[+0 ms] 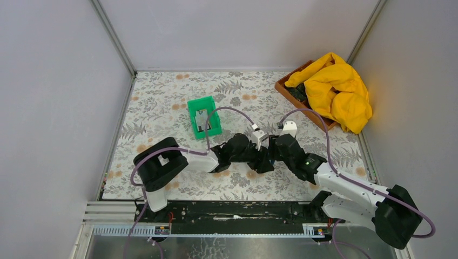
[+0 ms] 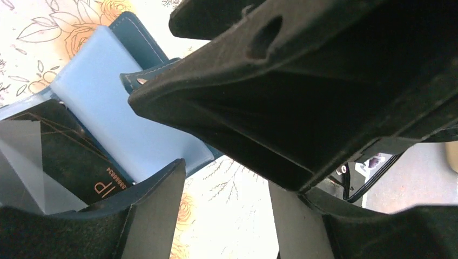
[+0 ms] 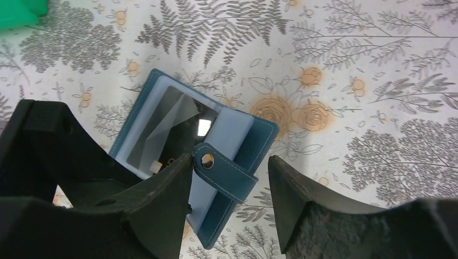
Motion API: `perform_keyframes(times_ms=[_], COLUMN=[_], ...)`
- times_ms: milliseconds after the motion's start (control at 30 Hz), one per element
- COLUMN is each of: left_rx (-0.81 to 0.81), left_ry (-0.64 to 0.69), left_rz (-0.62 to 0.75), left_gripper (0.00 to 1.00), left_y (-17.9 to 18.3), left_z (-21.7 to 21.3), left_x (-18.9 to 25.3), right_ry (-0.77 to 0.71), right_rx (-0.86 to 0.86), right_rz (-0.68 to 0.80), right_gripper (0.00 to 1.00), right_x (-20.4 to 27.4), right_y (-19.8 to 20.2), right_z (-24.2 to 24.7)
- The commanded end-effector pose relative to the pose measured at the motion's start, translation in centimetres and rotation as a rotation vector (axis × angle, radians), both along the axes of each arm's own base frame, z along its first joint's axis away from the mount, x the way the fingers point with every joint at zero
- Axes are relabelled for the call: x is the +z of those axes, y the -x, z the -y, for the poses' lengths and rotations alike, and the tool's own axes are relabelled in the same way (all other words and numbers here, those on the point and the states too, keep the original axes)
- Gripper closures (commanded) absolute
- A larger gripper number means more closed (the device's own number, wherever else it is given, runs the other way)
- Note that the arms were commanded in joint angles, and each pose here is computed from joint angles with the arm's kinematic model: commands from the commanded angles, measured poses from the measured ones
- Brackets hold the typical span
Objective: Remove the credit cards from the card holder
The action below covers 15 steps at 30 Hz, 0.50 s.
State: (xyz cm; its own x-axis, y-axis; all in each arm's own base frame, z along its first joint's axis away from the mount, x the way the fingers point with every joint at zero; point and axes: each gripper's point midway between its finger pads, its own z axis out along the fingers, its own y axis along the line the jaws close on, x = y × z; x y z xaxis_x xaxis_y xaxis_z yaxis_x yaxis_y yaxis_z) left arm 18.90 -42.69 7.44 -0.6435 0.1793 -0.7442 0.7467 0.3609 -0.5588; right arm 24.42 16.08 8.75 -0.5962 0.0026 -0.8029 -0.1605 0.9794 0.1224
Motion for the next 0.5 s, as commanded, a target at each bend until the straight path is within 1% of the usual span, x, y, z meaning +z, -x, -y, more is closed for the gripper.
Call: perform_keyframes(times_ms=[0, 133, 267, 333, 467], left_rx=[-0.042, -0.053, -0.047, -0.046, -0.051], left_ry=[0.026, -0.001, -0.019, -0.024, -0.018], left_rz=[0.043, 0.032, 0.024, 0.021, 0.021], left_gripper=[0.35, 0.35, 0.35, 0.35, 0.36], left_y=[-0.1, 0.2, 0.3, 0.3, 0.4], left_z=[1.8, 2.0, 1.7, 1.7, 1.6], left_x=[0.1, -1.3, -2.1, -2.4, -2.2], right_ry=[-0.057, -0.085, -0.107, -0.111, -0.117], right_rx=[-0.019, -0.021, 0.000, 0.003, 0.015], right_rz=[0.056, 0.096, 0.119, 0.121, 0.109], right_gripper=[0.39, 0.40, 0.49, 0.52, 0.76], right_x=[2.2, 4.0, 5.4, 5.6, 5.3], right_y=[-0.8, -1.2, -1.6, -1.8, -2.0], right_z=[-0.5, -0.8, -1.4, -1.7, -2.3])
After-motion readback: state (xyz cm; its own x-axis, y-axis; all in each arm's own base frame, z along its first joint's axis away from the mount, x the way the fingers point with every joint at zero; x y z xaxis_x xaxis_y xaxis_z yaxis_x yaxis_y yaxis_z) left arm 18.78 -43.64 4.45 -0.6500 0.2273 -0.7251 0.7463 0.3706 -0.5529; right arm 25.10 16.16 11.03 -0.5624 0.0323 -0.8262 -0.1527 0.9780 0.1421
